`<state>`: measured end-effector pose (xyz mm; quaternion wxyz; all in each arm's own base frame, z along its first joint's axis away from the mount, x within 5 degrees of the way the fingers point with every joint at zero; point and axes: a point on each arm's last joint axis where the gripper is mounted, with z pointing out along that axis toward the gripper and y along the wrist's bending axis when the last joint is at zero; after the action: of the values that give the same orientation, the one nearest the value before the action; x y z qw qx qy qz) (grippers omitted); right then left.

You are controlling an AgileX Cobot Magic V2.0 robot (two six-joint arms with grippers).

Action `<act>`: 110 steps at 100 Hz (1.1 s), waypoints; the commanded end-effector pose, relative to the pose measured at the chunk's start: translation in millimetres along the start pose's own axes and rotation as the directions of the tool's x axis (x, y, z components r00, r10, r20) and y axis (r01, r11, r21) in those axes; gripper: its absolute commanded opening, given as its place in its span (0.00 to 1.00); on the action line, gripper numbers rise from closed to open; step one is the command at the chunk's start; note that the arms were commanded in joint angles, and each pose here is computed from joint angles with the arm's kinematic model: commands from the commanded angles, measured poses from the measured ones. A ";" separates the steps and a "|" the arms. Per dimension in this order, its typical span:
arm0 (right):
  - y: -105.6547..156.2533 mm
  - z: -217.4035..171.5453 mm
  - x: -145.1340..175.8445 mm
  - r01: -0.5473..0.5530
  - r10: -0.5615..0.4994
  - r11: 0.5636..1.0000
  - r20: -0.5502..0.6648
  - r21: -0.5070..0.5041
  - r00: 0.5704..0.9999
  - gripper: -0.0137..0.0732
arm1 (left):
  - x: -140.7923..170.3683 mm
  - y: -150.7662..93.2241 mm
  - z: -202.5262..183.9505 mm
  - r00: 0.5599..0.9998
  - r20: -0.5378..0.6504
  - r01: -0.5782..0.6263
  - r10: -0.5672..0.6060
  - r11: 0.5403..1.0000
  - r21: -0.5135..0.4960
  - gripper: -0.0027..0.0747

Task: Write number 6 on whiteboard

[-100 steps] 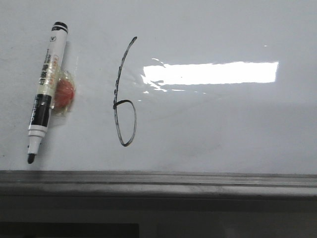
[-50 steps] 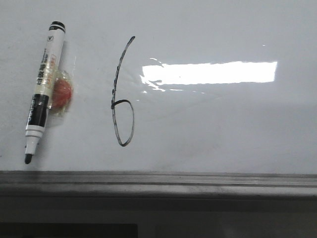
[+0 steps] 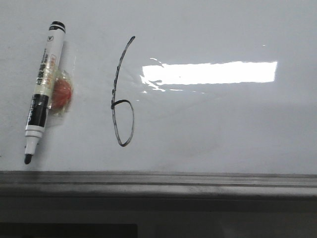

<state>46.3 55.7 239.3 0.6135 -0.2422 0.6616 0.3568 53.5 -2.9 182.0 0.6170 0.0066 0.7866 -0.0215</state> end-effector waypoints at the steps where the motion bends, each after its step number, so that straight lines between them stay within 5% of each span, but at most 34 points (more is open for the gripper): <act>1: -0.8 -0.3 -15.4 0.008 -0.010 1.000 0.090 0.024 0.996 0.07 | 7.9 0.6 2.2 0.999 0.038 0.006 -0.006 1.000 -0.003 0.01; 26: -2.5 -0.4 -15.7 0.008 -0.013 0.999 0.094 0.048 0.995 0.07 | 7.9 0.6 2.2 0.999 0.038 0.006 -0.006 1.000 -0.003 0.01; 47: -13.3 -2.0 -17.6 0.006 -0.030 0.980 0.118 0.199 0.993 0.07 | 7.9 0.6 2.2 0.999 0.038 0.006 -0.006 1.000 -0.003 0.01; 74: -33.3 -9.9 -21.3 0.060 -0.136 0.870 0.122 0.489 0.983 0.07 | 7.9 0.7 2.2 0.999 0.038 0.006 -0.006 1.000 -0.005 0.01; 90: -37.1 -11.9 -20.4 0.113 -0.184 0.828 0.077 0.549 0.980 0.07 | 7.9 0.7 2.2 0.999 0.038 0.006 -0.006 1.000 -0.005 0.01; 110: -46.7 -17.9 -10.1 0.054 -0.131 0.753 0.069 0.656 0.989 0.07 | 7.9 0.7 2.2 0.999 0.038 0.006 -0.006 1.000 -0.005 0.01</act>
<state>70.9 15.3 232.5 0.6832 -0.0429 0.7213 0.1055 53.5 -2.9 182.0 0.6170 0.0066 0.7866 -0.0215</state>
